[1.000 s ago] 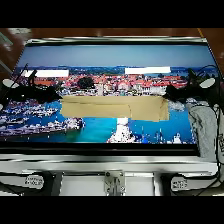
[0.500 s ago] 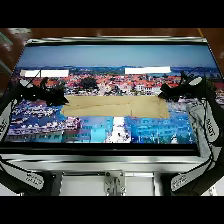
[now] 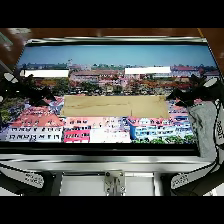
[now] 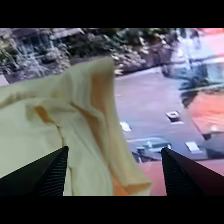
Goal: Fold the shirts.
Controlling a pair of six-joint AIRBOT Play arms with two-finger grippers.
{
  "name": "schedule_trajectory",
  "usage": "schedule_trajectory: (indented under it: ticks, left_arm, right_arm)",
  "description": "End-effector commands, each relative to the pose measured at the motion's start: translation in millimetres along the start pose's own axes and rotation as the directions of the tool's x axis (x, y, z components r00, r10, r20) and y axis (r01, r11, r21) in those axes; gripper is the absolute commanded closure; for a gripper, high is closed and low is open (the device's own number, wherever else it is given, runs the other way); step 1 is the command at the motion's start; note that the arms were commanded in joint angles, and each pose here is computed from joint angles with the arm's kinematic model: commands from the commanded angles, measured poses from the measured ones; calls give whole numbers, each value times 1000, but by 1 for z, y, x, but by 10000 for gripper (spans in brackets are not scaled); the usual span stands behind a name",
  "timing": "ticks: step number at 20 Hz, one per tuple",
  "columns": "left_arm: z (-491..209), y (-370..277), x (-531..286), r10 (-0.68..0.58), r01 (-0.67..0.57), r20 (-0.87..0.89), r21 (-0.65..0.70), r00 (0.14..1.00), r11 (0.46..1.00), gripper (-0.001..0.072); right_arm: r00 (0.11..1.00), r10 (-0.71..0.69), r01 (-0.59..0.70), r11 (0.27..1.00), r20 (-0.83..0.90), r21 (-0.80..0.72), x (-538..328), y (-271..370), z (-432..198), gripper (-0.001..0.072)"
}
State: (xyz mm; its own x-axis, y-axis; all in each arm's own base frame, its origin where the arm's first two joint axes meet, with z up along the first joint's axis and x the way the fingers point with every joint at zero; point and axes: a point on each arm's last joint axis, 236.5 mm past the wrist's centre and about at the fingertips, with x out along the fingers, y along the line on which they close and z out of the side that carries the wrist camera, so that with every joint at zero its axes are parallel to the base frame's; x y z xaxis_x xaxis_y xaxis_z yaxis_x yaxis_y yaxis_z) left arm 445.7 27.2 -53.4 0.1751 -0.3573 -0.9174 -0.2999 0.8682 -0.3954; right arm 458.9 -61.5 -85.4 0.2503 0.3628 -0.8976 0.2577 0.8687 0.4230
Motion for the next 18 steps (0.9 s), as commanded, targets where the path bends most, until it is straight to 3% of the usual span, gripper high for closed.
schedule_trajectory:
  ticks: [1,7,8,9,10,11,13,17,18]
  left_arm:
    - [0,-1,-27,25,-26,33,27,999,999,129]
    - [-13,-45,-59,5,-17,77,158,997,987,130]
    - [-14,-54,-62,-3,-13,88,177,996,984,131]
    - [-16,-64,-63,-15,-4,94,196,995,981,131]
    - [-19,-74,-61,-29,10,89,210,996,978,133]
    - [-21,-88,-57,-60,40,84,223,995,974,182]
    - [-23,-124,-49,-140,113,91,252,986,961,453]
    - [-38,-225,-7,-312,258,88,379,946,889,670]
    - [-52,-250,13,-334,282,62,406,941,869,670]
  right_arm:
    - [987,73,-70,997,-140,31,11,-3,-31,6]
    - [974,129,-125,992,-185,32,59,19,-39,15]
    - [979,122,-120,993,-165,19,62,22,-35,134]
    - [981,119,-119,993,-154,6,63,25,-32,424]
    - [982,118,-120,993,-151,-9,63,27,-32,644]
    - [981,130,-135,991,-146,-26,59,32,-30,636]
    - [976,179,-191,977,-126,-91,39,50,-27,641]
    - [979,198,-204,962,-54,-181,-31,87,-23,641]
    - [979,201,-205,960,-40,-190,-52,97,-27,642]
